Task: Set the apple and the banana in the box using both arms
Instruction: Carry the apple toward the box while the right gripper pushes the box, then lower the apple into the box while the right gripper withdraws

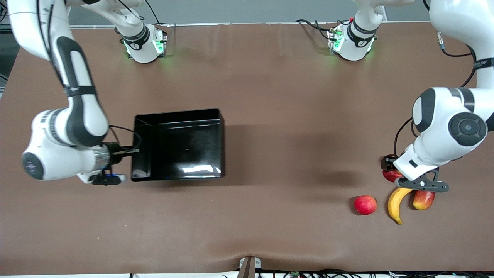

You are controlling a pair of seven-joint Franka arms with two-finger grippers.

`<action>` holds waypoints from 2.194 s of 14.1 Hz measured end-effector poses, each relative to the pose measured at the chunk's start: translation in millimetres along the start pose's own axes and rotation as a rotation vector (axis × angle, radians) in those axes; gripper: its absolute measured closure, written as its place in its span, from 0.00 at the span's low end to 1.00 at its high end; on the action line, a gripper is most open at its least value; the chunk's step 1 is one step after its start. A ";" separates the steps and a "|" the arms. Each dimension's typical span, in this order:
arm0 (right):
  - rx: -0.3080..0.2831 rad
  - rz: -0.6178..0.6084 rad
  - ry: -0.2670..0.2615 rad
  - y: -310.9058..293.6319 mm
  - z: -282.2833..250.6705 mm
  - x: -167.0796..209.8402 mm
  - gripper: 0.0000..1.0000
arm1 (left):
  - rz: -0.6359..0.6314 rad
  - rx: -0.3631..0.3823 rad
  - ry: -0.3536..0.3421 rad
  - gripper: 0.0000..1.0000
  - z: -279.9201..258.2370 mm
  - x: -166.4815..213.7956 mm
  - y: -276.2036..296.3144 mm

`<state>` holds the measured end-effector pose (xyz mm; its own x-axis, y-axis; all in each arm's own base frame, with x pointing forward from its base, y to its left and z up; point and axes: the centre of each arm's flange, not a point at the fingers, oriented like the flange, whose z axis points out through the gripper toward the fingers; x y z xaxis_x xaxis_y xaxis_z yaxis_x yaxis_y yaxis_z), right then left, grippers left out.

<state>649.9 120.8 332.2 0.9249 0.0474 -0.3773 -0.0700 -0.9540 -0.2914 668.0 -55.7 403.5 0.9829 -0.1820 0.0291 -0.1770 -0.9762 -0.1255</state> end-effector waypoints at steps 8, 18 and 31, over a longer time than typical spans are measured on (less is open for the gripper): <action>-0.029 0.174 0.182 -216.2 118.2 -24.4 0.96 | 0.004 -0.046 -0.012 0.29 -26.7 -7.8 18.0; -0.025 0.173 0.272 -273.0 218.4 -28.2 0.70 | -0.049 -0.108 -0.031 0.29 -30.6 -12.6 114.8; -0.155 0.219 0.237 -171.6 -22.1 -13.8 0.00 | -0.186 -0.162 -0.026 0.29 10.6 -30.6 303.2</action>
<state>657.4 277.3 406.9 0.9565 -0.2156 -0.1964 -0.2352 -0.9685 -0.0822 584.7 -344.9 354.0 0.9999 0.0040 0.0115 0.0036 -0.9992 0.0405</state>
